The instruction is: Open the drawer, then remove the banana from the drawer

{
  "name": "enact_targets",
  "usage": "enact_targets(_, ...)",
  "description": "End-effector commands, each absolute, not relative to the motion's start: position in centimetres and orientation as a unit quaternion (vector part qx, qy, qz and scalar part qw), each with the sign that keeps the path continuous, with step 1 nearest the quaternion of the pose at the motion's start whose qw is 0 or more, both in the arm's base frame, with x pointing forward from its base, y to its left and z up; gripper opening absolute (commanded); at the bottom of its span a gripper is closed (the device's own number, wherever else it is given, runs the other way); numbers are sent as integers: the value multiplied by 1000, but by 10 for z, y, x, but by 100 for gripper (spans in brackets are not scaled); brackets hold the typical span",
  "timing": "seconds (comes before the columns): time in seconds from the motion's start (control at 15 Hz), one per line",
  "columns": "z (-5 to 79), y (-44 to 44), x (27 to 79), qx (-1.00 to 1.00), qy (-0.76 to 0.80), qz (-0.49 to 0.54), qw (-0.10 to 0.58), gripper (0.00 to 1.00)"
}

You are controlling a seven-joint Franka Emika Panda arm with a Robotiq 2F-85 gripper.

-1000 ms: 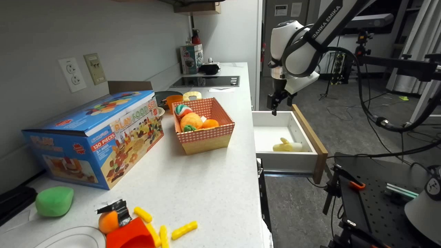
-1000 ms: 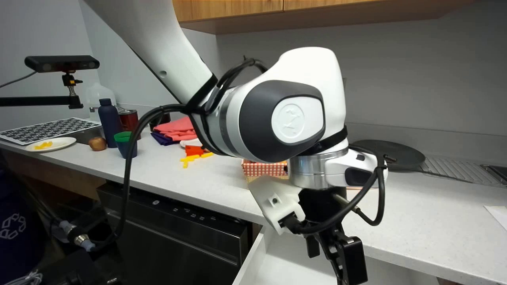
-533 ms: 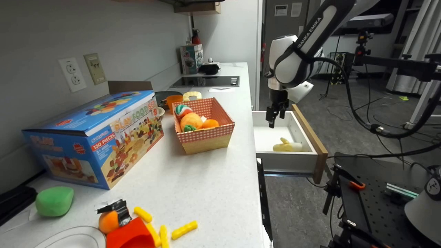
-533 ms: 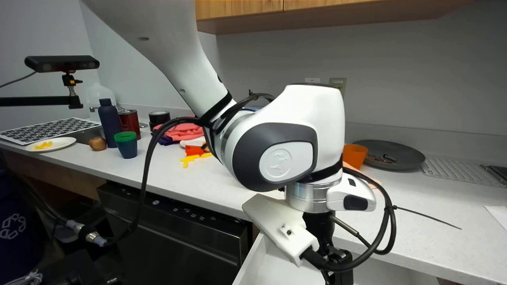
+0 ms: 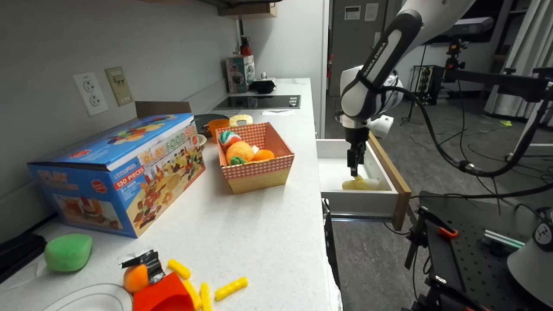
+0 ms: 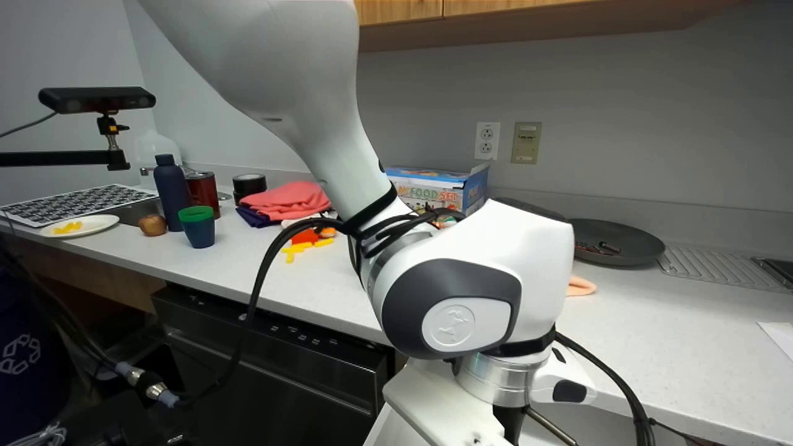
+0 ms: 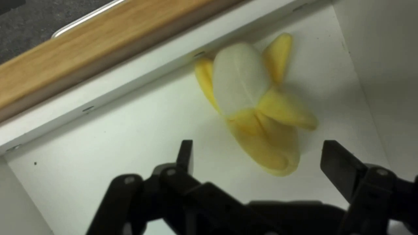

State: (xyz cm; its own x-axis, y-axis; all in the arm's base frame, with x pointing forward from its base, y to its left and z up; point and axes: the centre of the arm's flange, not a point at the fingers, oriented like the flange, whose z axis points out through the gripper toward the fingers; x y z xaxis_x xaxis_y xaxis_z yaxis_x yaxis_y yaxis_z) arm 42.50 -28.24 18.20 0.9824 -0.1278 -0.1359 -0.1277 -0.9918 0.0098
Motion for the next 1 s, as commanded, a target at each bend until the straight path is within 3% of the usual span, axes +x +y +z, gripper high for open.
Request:
enact_targets(0.0, 161, -301, 438, 995, -34, -95, -11, 100)
enact_targets(0.73, 124, -296, 466, 984, 23, -171, -36, 100)
enact_targets(0.8, 122, -296, 469, 984, 24, -173, -41, 77)
enact_targets(0.93, 121, -297, 473, 983, 24, -173, -47, 65)
